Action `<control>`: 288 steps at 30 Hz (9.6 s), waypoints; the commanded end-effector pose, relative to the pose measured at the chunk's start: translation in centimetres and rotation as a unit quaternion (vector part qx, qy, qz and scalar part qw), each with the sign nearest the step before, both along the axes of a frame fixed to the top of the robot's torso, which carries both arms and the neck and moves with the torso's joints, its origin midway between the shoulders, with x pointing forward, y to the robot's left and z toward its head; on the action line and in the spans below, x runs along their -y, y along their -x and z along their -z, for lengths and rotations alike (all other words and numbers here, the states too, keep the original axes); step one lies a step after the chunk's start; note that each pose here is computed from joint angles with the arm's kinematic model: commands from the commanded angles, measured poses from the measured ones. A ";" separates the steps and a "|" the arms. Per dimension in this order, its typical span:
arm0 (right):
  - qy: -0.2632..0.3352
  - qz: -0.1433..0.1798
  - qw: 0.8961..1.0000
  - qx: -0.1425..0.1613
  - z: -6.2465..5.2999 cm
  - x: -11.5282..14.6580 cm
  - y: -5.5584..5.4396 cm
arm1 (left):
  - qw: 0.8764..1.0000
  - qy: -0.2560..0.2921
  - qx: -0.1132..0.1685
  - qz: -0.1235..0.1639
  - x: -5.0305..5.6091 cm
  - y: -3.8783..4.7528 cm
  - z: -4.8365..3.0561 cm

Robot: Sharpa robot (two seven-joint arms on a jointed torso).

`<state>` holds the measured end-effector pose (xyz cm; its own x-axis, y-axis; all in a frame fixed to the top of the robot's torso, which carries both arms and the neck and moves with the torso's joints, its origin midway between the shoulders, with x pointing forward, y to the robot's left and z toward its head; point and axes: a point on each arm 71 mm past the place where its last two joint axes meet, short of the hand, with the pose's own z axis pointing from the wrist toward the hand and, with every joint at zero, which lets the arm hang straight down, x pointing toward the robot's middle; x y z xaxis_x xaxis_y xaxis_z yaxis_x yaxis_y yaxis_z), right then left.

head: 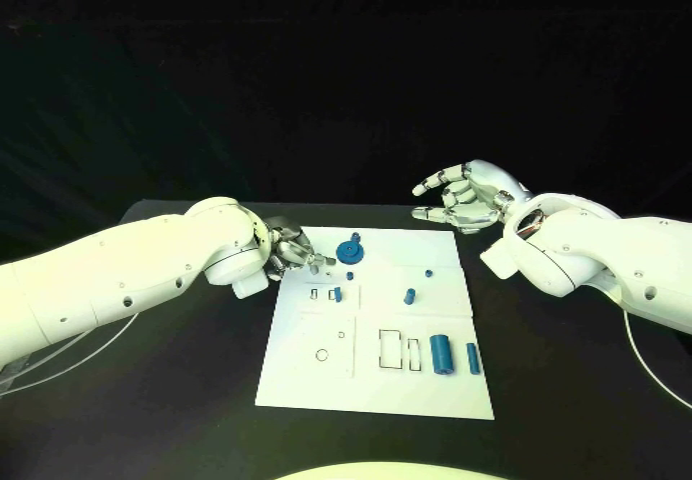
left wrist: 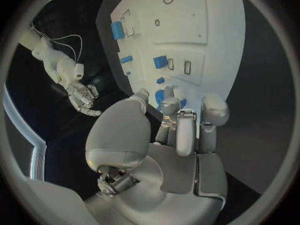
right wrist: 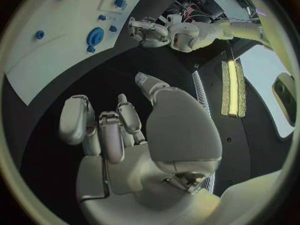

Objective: Assemble the parts on the task board

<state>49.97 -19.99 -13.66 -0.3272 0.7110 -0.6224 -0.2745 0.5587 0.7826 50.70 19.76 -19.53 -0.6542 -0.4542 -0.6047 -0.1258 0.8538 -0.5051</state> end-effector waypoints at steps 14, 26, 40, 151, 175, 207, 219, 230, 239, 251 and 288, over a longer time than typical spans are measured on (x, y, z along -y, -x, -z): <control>0.000 -0.002 1.000 -0.007 0.1 -0.3 -0.2 | 0.997 -0.044 -0.046 0.038 2.3 0.05 1.31; 0.000 -0.002 1.000 -0.005 0.1 -0.5 -0.3 | 0.996 -0.051 -0.059 0.054 3.6 -0.09 2.03; 0.000 -0.005 1.000 -0.007 0.2 -0.8 -0.3 | 0.994 -0.053 -0.068 0.067 4.1 0.07 2.18; 0.007 -0.021 0.999 -0.026 0.9 -1.0 -0.2 | 0.990 -0.089 0.024 0.103 4.2 0.41 1.50; 0.012 -0.022 1.000 -0.018 0.9 -1.0 -0.2 | 0.988 -0.114 0.018 0.107 4.5 0.35 2.25; 0.013 -0.022 0.999 -0.021 1.1 -1.0 -0.2 | 0.985 -0.118 0.002 0.123 4.4 0.70 2.79; 0.012 -0.022 0.999 -0.022 1.2 -1.0 -0.2 | 0.985 -0.119 0.001 0.122 4.3 0.65 2.82; 0.013 -0.020 0.999 -0.022 1.2 -0.9 -0.2 | 0.985 -0.123 -0.006 0.124 4.6 0.51 3.00; 0.013 -0.019 0.999 -0.023 1.2 -0.8 -0.2 | 0.984 -0.128 -0.012 0.120 4.8 0.23 3.32; 0.014 -0.021 0.999 -0.029 1.3 -0.8 -0.2 | 0.984 -0.128 -0.024 0.124 5.5 0.33 3.52; 0.014 -0.021 0.999 -0.029 1.4 -0.7 -0.3 | 0.986 -0.127 -0.031 0.108 4.8 0.19 3.78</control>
<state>50.32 -19.37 -15.03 -0.3807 0.6869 -0.6190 -0.2427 0.5718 0.7837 50.99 15.20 -22.64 -0.7286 -0.1536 -0.6675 0.0437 0.9621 -0.2691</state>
